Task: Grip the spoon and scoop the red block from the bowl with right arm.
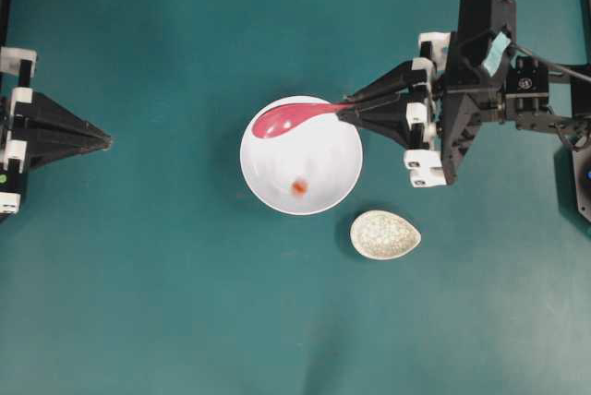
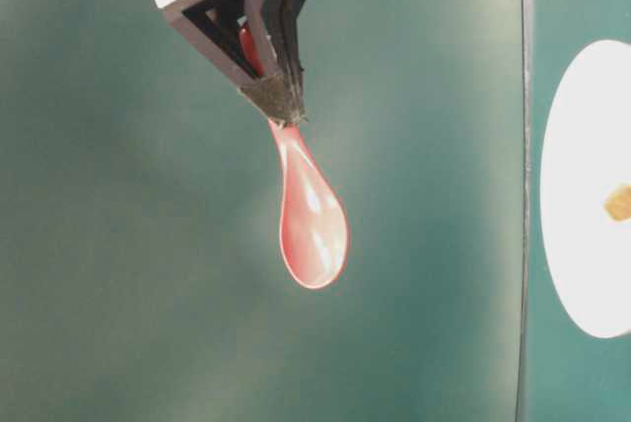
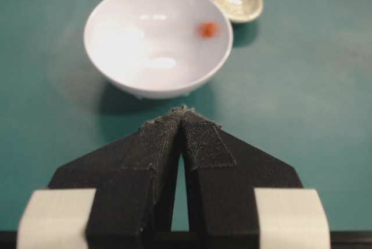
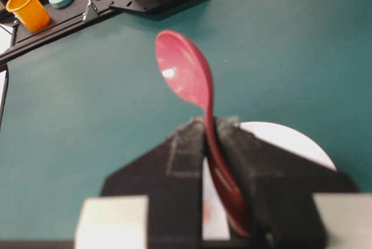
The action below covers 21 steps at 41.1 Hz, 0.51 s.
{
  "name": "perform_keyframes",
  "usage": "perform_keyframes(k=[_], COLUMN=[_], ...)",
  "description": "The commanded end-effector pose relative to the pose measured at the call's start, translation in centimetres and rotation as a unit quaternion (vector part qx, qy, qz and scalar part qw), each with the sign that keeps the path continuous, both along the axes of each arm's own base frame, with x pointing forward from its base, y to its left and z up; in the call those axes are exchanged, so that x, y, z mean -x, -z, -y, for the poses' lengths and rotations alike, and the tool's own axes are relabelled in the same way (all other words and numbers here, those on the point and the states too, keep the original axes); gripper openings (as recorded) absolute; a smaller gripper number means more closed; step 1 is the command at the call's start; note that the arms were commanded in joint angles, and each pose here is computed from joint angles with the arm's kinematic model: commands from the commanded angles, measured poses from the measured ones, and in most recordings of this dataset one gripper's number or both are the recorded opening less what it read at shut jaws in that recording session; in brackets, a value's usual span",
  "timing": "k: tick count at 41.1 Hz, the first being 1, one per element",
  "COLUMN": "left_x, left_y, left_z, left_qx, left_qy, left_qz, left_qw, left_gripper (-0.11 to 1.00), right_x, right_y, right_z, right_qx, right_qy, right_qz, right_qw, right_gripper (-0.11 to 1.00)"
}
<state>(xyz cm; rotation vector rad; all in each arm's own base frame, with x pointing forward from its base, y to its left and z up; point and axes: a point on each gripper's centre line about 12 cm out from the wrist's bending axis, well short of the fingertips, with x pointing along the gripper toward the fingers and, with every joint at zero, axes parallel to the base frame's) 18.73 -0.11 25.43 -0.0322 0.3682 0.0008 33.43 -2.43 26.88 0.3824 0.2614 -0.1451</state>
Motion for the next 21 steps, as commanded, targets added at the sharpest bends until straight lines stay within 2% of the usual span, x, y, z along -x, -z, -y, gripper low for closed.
perform_keyframes(k=[1, 5, 21], left_x=[-0.2, -0.15, 0.23], left_y=[-1.21, -0.97, -0.28], left_z=[0.0, 0.0, 0.02], left_qx=[0.0, 0.0, 0.0], left_qy=[0.0, 0.0, 0.0], left_qz=[0.013, 0.005, -0.028], left_qw=[0.9999, 1.0, 0.9996], left_gripper=[0.0, 0.0, 0.0], right_x=[0.01, 0.14, 0.35], right_y=[-1.7, -1.72, -1.84], right_z=[0.15, 0.31, 0.76], right_qx=[0.014, 0.023, 0.021], right_qy=[-0.001, -0.002, 0.006], right_qz=[0.025, 0.024, 0.026], right_qw=[0.9996, 0.9994, 0.9994], right_gripper=[0.07, 0.07, 0.07])
